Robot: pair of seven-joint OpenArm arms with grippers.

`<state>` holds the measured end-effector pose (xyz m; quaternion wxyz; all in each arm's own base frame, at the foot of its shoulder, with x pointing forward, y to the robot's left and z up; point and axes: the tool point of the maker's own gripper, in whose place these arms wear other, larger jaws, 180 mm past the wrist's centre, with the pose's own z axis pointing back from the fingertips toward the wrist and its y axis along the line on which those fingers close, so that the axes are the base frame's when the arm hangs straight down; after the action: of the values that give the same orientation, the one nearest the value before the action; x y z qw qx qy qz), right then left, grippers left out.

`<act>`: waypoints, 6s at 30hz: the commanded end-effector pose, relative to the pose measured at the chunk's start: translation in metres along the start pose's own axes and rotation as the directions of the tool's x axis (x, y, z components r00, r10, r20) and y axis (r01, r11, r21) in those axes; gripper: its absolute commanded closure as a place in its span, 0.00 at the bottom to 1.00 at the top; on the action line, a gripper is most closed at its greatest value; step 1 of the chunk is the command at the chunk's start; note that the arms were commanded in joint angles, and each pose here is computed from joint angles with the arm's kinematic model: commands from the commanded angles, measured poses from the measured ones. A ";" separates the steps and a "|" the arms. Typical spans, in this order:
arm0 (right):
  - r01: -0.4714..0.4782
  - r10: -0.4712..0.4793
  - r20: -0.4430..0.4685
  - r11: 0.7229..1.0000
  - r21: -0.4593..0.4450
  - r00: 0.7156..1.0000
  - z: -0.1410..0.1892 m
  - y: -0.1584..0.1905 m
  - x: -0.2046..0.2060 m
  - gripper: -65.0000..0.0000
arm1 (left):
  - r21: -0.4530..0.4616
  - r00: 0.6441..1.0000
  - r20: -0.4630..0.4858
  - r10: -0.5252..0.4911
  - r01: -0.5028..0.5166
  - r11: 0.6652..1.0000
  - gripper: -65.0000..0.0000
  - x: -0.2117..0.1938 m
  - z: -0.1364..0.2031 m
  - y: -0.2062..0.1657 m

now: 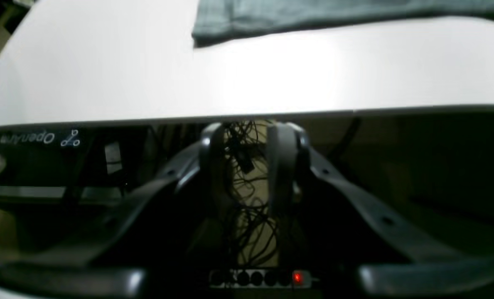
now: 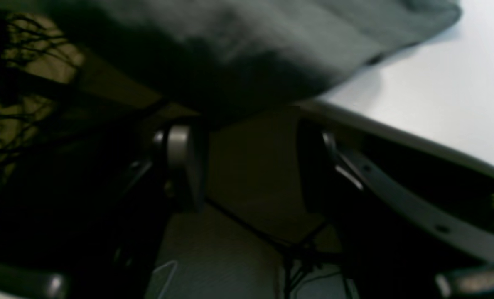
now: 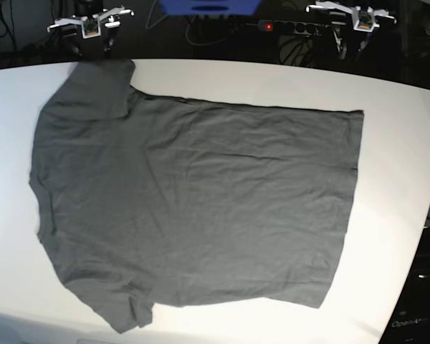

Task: Fold the T-shirt properly

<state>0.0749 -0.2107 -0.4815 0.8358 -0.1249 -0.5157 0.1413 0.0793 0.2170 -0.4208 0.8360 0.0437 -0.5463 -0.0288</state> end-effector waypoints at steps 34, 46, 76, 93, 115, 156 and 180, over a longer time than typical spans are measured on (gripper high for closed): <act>0.001 -0.001 0.057 1.000 -0.007 0.998 0.010 0.003 0.009 0.48 | 0.006 1.000 0.019 -0.011 0.011 1.000 0.73 0.005 0.001 0.005; 0.063 -0.066 0.087 0.997 0.045 0.994 -0.003 0.010 0.017 0.48 | 0.006 1.000 0.014 -0.011 0.011 1.000 0.73 0.004 0.002 0.005; 0.063 -0.071 0.138 0.996 0.061 0.988 0.023 0.014 0.021 0.99 | 0.005 1.000 0.007 -0.009 0.009 1.000 0.73 0.002 0.009 0.005; 0.048 -0.054 0.165 0.998 0.040 0.985 0.044 0.002 0.021 0.99 | -0.009 1.000 -0.003 -0.006 0.005 1.000 0.73 0.006 0.025 0.001; -0.018 0.039 0.318 0.998 -0.068 0.947 0.048 -0.055 0.074 0.99 | -0.014 1.000 0.012 -0.001 0.002 1.000 0.73 0.017 0.032 -0.003; 0.078 -0.092 0.281 0.995 0.061 0.955 -0.049 -0.060 0.101 0.99 | 0.047 0.992 0.005 0.122 -0.123 0.991 0.73 0.096 -0.060 0.036; 0.082 -0.096 0.267 0.995 0.065 0.959 -0.051 -0.058 0.098 0.99 | -0.023 0.942 -0.322 0.098 -0.111 0.994 0.25 0.061 -0.105 0.071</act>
<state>0.1668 -0.2283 -0.4127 0.7797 -0.0564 -0.6096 0.1315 0.1969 0.2837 -0.4069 0.9198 -0.0010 -0.3921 0.0149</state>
